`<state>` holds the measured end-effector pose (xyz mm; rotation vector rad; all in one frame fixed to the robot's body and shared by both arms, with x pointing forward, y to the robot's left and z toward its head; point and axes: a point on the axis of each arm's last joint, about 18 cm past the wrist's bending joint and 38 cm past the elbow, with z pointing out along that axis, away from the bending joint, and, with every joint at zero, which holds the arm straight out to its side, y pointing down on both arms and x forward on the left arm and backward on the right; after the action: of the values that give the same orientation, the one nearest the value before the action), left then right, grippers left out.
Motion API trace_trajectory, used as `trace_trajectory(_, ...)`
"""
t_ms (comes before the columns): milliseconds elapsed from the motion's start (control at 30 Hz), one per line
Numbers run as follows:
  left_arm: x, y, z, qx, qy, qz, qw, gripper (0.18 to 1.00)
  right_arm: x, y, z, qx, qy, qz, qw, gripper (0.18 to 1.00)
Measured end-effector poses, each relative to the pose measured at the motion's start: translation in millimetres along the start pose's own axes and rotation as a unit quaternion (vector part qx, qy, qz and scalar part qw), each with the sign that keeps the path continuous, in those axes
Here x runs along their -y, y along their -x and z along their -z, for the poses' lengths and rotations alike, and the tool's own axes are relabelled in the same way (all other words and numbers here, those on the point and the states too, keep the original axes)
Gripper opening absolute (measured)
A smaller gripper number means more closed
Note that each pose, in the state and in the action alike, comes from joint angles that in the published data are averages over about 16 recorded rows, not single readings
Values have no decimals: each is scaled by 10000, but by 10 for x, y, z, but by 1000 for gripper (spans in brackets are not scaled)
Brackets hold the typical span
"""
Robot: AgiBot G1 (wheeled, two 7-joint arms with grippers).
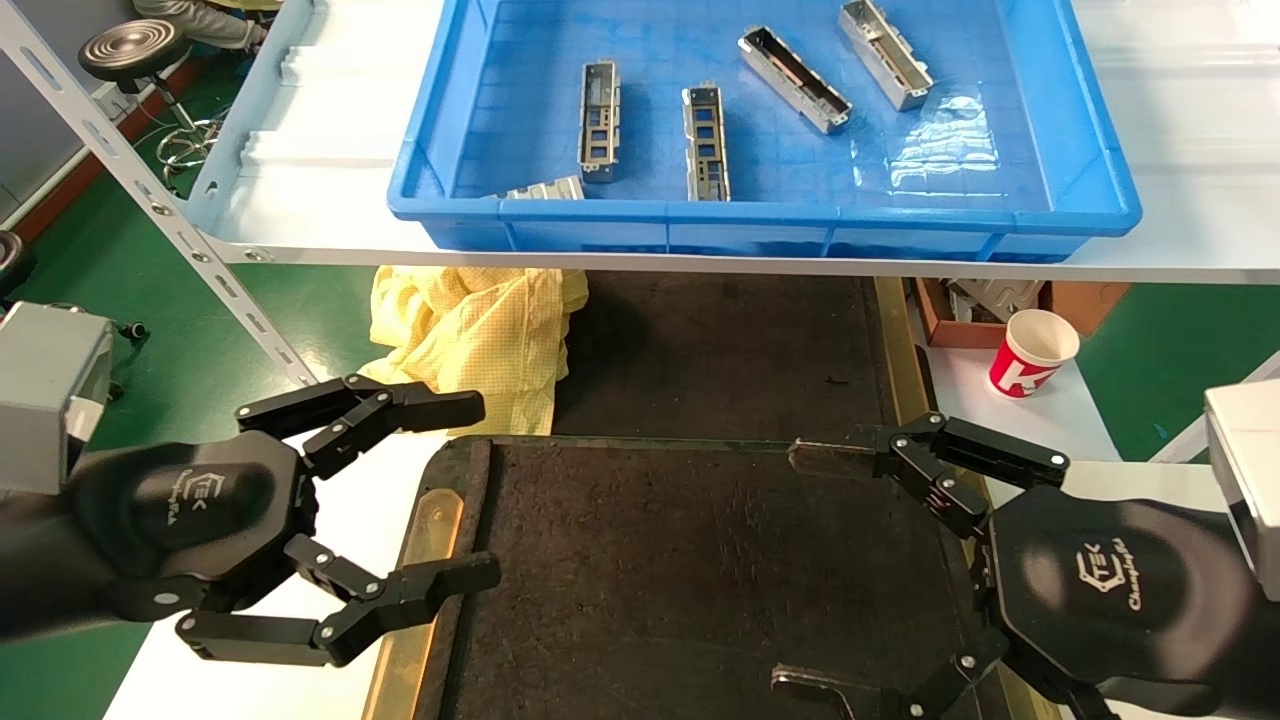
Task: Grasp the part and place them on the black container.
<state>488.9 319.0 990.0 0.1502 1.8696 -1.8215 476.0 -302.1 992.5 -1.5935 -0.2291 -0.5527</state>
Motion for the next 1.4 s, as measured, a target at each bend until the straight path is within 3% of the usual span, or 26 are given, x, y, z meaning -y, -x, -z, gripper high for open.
trace_trajectory(267,0,0,0,0,0,0,10000,844,0,0,0,0,0,0,10000,1001)
trace_trajectory(967,0,0,0,0,0,0,10000,379,21,-7,-5,-2,-23,24,10000,1001)
trace_trajectory(1167,0,0,0,0,0,0,10000,286,155,-103,-26,-144,-117,127,9997,1001)
trace_trajectory(1400,0,0,0,0,0,0,10000,218,473,-392,-78,-570,-306,276,9975,1001)
